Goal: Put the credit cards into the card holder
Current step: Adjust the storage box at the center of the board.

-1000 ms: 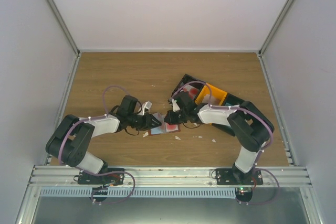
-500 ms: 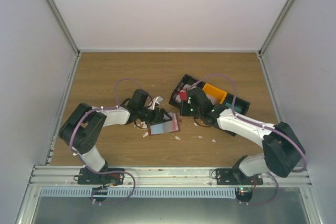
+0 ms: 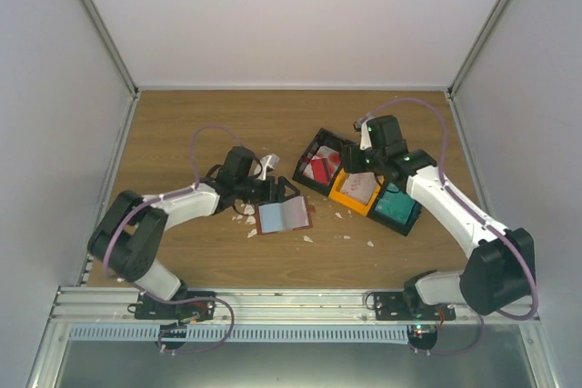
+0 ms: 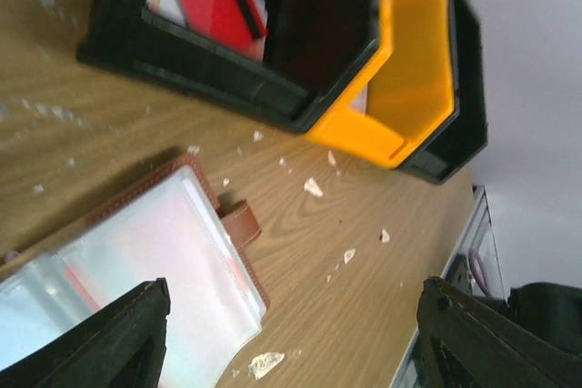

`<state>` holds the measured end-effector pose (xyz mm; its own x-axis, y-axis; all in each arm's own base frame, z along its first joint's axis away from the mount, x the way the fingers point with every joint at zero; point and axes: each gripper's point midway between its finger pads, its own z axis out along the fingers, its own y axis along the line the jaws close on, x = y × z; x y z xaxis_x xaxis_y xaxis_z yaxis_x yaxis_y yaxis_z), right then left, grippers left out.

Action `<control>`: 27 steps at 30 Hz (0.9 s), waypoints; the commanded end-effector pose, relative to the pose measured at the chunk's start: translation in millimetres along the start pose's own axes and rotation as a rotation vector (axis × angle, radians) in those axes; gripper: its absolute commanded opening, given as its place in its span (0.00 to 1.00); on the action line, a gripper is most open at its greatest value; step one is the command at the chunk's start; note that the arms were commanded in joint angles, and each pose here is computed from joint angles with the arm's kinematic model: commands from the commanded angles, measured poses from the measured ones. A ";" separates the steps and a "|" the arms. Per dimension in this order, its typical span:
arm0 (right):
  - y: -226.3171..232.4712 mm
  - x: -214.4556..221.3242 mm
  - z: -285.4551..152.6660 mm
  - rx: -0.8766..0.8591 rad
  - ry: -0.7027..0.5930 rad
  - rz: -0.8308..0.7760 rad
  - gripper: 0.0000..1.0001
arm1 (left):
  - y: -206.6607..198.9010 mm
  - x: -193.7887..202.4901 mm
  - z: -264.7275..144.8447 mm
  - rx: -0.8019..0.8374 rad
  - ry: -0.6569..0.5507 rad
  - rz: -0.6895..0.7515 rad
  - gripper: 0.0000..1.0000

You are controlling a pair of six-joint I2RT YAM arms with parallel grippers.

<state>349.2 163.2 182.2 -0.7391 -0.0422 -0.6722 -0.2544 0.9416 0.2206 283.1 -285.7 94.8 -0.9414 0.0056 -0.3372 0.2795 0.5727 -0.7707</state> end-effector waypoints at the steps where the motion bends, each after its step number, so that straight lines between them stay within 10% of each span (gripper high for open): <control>1: -24.6 16.8 -8.7 0.056 0.109 -0.096 0.61 | -8.4 -21.0 -26.2 -0.079 -0.151 0.090 0.76; 27: -20.1 -6.0 66.6 0.078 0.237 -0.131 0.65 | 4.5 -53.6 3.8 -0.092 -0.179 -0.046 0.59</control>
<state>390.5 158.7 148.7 -0.8227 -0.1879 -0.5365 -0.2854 0.9527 0.1040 311.8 -273.3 95.1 -0.9223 -0.1306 -0.3637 0.1908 0.6645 -0.7225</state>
